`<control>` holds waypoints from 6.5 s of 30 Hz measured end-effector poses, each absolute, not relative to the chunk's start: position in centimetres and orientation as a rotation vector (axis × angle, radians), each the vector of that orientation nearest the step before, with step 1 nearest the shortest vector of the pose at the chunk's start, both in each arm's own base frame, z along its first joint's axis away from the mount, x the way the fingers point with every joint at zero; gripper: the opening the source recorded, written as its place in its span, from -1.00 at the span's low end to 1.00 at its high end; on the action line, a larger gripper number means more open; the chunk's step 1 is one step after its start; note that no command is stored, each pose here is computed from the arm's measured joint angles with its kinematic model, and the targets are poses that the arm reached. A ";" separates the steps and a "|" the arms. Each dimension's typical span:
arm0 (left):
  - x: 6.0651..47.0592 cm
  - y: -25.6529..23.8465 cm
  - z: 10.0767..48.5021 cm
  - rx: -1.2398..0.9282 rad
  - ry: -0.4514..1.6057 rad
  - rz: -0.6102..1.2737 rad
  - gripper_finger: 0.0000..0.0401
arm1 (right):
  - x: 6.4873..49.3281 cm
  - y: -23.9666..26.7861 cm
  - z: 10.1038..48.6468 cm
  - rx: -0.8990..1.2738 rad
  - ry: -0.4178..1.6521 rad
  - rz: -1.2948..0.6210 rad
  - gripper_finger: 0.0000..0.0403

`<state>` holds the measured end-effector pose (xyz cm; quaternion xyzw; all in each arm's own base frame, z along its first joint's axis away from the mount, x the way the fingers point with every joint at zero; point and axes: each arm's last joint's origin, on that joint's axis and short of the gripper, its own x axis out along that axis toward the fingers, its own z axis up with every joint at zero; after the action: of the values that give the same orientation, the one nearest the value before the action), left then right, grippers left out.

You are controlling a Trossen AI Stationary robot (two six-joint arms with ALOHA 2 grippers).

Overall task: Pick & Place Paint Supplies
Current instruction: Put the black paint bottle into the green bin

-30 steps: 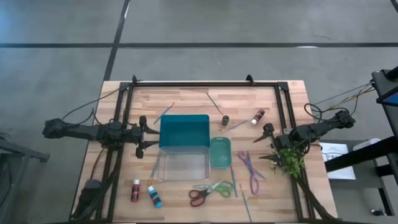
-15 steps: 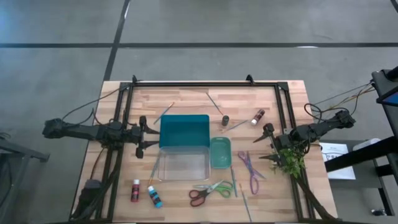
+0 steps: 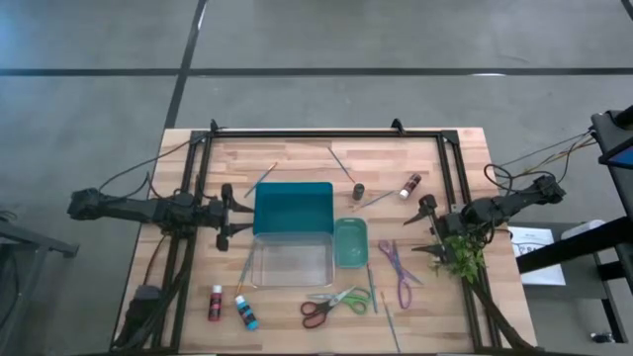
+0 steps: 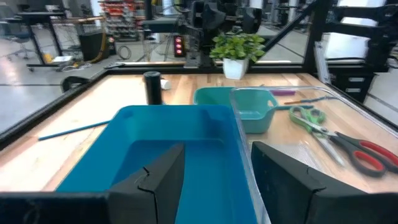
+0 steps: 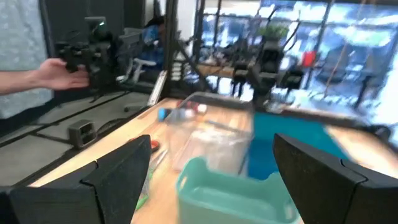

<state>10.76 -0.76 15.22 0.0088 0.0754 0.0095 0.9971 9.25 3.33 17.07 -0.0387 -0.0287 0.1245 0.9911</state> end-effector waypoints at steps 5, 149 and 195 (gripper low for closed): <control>10.8 -0.7 15.2 -0.012 0.149 0.030 -0.04 | 9.1 3.5 17.7 0.180 -0.080 0.344 0.65; 16.5 -1.4 27.8 0.378 -0.064 0.104 -0.04 | 29.0 -8.8 20.0 0.067 1.062 -0.232 0.60; 21.9 -2.0 25.6 0.646 -0.101 0.159 -0.04 | 25.1 -1.8 32.2 0.020 -0.054 0.005 -0.40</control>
<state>21.95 -1.98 25.61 0.3168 -0.0497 0.0778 0.9440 25.06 -1.82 32.15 0.0098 -0.0272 0.0025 0.9996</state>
